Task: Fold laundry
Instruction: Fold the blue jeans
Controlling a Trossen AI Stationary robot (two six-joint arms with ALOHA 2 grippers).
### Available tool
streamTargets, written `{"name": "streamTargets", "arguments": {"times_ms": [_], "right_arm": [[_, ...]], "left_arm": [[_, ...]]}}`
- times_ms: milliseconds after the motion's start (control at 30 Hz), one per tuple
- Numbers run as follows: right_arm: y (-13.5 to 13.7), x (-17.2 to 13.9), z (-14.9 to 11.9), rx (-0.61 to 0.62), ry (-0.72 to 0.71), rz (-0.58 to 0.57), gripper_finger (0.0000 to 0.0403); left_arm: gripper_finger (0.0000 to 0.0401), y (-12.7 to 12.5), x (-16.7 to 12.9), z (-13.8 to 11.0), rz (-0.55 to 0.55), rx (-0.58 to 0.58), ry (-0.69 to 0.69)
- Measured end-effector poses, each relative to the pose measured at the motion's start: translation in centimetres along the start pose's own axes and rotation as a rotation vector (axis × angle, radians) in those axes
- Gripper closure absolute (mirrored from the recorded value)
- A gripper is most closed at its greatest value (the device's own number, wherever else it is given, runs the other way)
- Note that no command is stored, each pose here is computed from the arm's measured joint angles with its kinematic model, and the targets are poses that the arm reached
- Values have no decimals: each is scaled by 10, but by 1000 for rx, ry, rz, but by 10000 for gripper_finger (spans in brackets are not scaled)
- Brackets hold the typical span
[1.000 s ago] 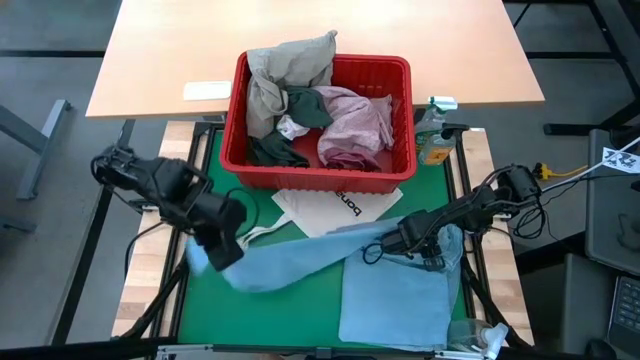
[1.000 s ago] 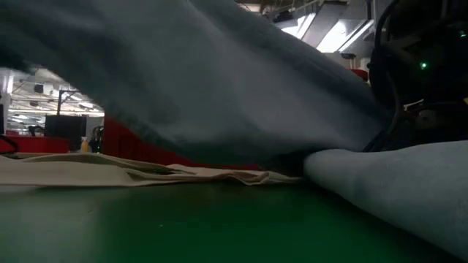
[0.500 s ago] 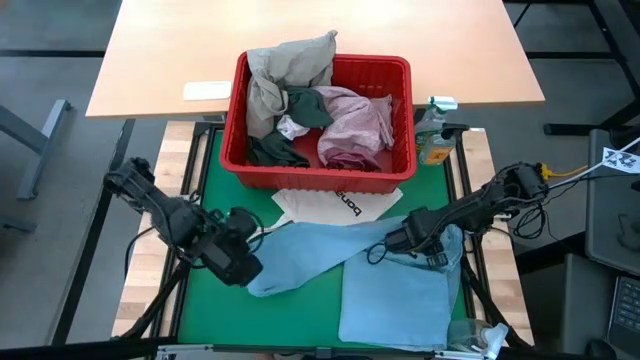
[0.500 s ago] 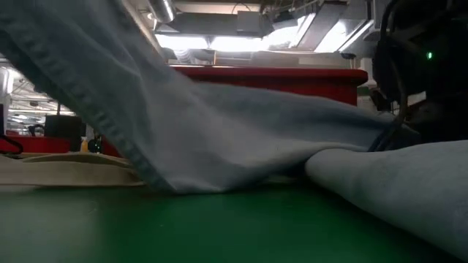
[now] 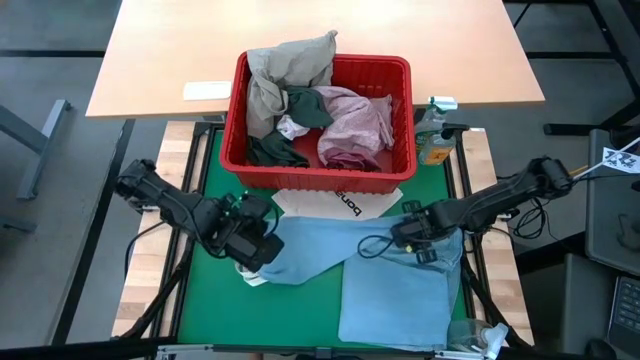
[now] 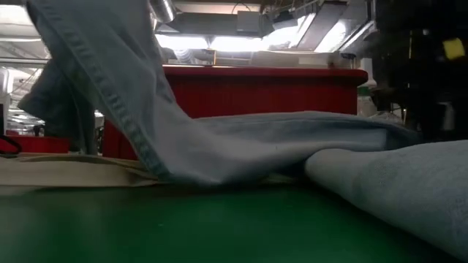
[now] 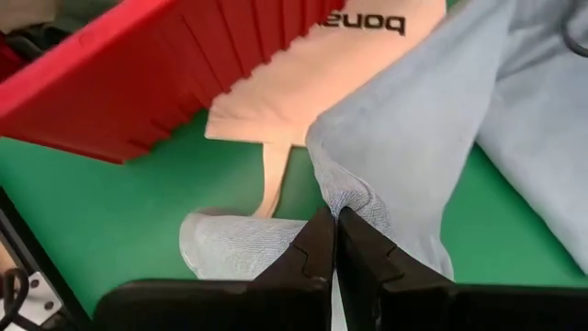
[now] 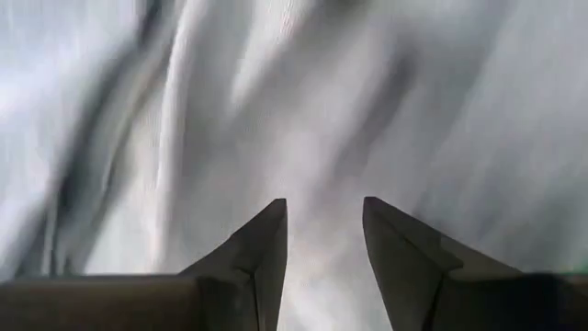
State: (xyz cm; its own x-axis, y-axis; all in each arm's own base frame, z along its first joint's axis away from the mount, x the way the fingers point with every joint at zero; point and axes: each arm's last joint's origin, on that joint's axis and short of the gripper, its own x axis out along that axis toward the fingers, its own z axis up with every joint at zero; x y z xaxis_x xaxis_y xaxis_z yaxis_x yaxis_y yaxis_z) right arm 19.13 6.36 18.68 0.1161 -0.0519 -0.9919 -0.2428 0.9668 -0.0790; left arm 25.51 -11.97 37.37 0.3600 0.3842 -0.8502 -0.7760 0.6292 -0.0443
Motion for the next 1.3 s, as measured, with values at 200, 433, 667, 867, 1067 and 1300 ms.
{"name": "streamTargets", "arguments": {"times_ms": [200, 433, 667, 867, 1067, 1300], "right_arm": [[-7, 2, 19, 43, -174, -178, 258], [-34, 14, 27, 215, -165, -337, 258], [-57, 22, 27, 350, -137, -357, 258], [-57, 18, 26, 362, -157, -307, 258], [-53, 8, 24, 359, -204, -154, 258], [-50, -1, 22, 347, -250, -24, 258]], "left_arm": [[401, 3, 6, 9, 20, -10, 0], [401, 4, 23, 0, 88, 24, 17], [401, 16, 68, -25, 274, 116, 61], [401, 35, 104, -42, 436, 169, 117], [401, 51, 126, -54, 536, 193, 207], [401, 63, 138, -64, 601, 219, 243]]}}
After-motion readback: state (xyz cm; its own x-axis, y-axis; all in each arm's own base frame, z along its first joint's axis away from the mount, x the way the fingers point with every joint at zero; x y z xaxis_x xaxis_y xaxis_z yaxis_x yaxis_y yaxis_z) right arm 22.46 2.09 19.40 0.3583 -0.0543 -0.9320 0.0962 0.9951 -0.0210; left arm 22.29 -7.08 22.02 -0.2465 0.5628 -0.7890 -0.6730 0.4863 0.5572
